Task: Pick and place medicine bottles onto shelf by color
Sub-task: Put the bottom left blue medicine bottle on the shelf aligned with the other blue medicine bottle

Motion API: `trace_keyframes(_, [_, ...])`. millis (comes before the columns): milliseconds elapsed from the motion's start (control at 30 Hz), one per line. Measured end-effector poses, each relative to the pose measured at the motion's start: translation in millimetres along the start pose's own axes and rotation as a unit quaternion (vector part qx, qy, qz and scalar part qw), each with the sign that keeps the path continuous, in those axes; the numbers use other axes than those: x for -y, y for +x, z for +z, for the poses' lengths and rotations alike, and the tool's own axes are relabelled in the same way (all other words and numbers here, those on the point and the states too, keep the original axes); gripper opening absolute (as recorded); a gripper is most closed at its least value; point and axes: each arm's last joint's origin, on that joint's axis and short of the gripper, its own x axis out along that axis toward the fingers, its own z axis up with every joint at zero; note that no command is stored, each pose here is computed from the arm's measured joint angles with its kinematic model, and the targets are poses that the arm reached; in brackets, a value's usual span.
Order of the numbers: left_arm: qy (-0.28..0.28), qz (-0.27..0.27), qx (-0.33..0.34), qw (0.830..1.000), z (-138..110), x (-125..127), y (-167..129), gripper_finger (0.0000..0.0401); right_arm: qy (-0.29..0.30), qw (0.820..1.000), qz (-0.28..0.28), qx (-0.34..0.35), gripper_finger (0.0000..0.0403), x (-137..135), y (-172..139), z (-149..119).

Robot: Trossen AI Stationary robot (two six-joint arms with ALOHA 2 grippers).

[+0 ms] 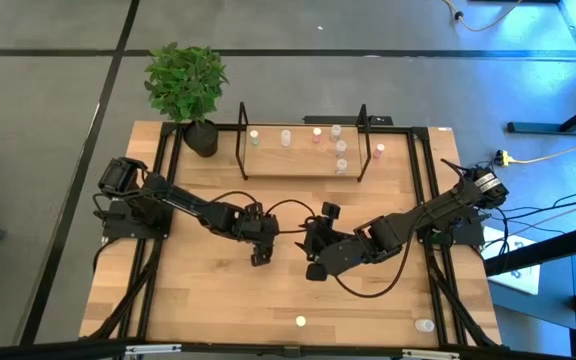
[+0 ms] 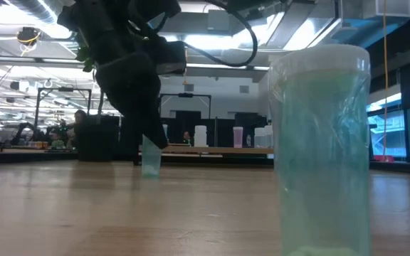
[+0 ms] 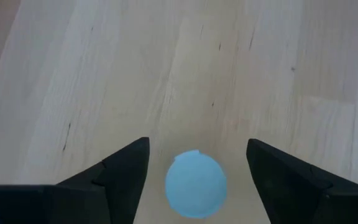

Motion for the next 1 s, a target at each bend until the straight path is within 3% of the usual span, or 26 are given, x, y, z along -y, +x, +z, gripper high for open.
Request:
trace_keyframes(633, [0.03, 0.01, 0.013, 0.999, 1.6, -0.4, -15.2, 0.0264, 0.004, 1.0, 0.002, 0.006, 0.0205, -0.4, 0.0, 1.3])
trace_keyframes(1000, [0.03, -0.001, 0.062, 0.998, 7.4, -5.9, -64.9, 0.0264, 0.008, 1.0, 0.003, 0.011, 0.0205, -0.6, -0.2, 2.6])
